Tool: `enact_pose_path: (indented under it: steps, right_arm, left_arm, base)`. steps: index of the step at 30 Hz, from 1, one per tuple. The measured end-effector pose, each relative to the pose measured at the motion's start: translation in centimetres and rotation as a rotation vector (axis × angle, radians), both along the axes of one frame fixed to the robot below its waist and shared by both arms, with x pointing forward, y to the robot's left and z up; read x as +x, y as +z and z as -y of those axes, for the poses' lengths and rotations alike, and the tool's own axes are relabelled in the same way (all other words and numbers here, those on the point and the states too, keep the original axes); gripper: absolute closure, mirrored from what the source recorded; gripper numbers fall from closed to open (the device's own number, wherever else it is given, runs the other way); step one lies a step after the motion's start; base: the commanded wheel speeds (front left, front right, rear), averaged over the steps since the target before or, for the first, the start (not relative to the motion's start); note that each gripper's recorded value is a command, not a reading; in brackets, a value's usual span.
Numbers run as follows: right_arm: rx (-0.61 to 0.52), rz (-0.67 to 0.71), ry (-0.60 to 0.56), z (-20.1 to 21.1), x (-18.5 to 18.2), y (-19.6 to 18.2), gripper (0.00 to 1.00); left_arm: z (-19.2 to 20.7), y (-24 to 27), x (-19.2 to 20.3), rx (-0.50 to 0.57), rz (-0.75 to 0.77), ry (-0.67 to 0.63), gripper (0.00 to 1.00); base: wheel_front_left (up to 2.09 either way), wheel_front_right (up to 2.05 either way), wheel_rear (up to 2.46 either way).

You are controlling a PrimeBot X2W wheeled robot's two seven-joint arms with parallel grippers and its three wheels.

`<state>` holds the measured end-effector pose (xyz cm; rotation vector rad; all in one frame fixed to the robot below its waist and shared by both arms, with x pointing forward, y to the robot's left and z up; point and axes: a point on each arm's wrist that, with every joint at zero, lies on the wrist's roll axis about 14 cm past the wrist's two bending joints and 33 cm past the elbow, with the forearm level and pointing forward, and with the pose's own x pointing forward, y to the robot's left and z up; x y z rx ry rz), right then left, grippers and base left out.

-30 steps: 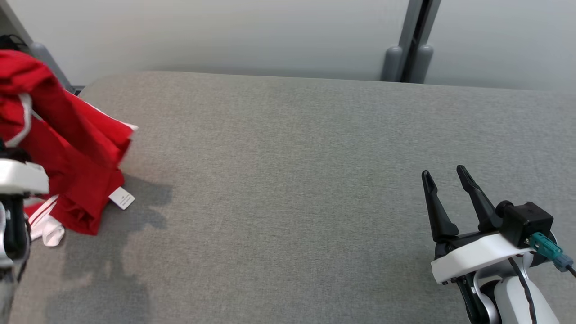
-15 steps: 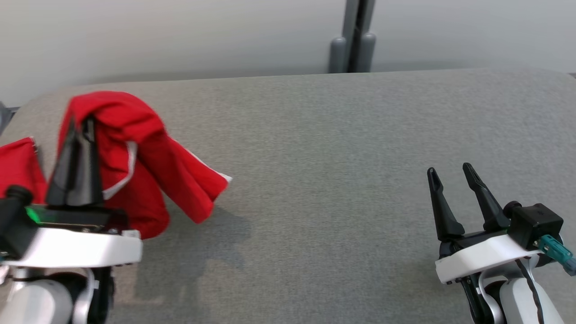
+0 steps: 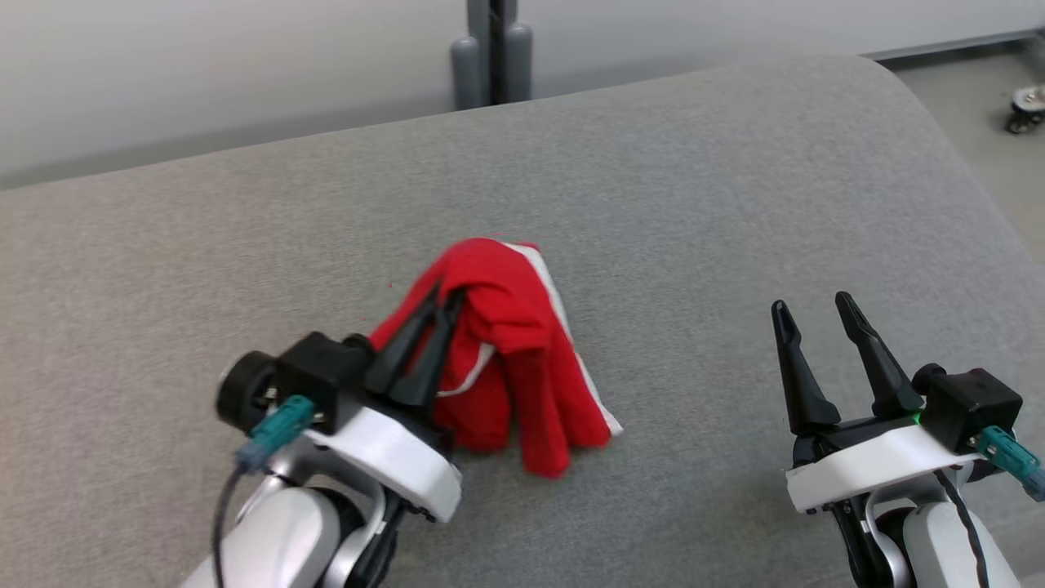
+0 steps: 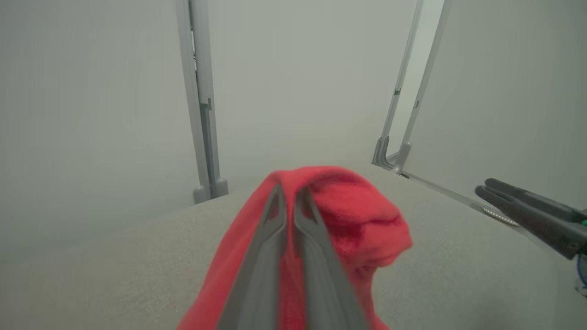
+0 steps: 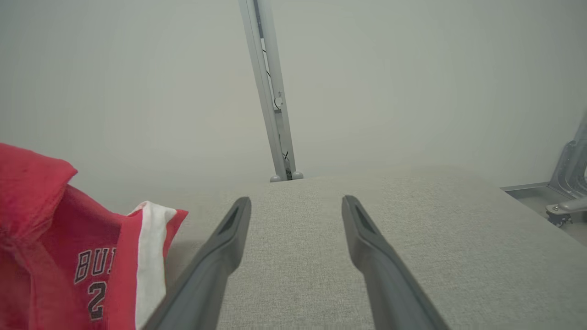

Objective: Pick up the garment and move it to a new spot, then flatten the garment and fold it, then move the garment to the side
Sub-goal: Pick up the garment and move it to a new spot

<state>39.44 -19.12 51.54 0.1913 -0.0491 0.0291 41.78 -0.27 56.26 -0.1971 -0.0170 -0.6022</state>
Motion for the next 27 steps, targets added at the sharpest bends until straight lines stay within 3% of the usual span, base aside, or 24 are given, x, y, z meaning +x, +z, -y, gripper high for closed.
enact_pose_path:
  steps: [10, 11, 12, 13, 21, 27]
  right_arm:
    - [0.015, -0.041, -0.073, 2.3, -0.9, -1.7, 0.00]
    - [0.017, -0.045, -0.073, 2.2, -0.9, -1.9, 0.00]
    - [0.022, -0.047, -0.073, 2.2, -0.9, -2.0, 0.00]
    - [0.027, -0.047, -0.071, 2.1, -0.8, -2.1, 0.00]
    - [0.038, -0.036, -0.030, 0.7, -0.1, -2.0, 0.00]
    - [0.030, -0.008, 0.017, -0.8, 0.7, -1.0, 0.00]
  left_arm:
    - [6.7, -7.6, -1.5, 0.083, -0.203, -0.219, 1.00]
    - [6.8, -8.2, -1.5, 0.095, -0.216, -0.224, 0.92]
    - [6.8, -8.5, -1.6, 0.096, -0.219, -0.226, 0.59]
    - [6.9, -8.5, -1.5, 0.093, -0.218, -0.224, 0.00]
    - [5.8, -5.7, -1.6, -0.023, -0.133, -0.182, 0.00]
    - [0.1, -3.9, -0.4, -0.065, -0.058, 0.024, 0.00]
  base:
    - [0.00, 0.00, 0.00]
    - [0.00, 0.00, 0.00]
    - [0.00, 0.00, 0.00]
    - [0.00, 0.00, 0.00]
    - [0.00, 0.00, 0.00]
    - [0.00, 0.00, 0.00]
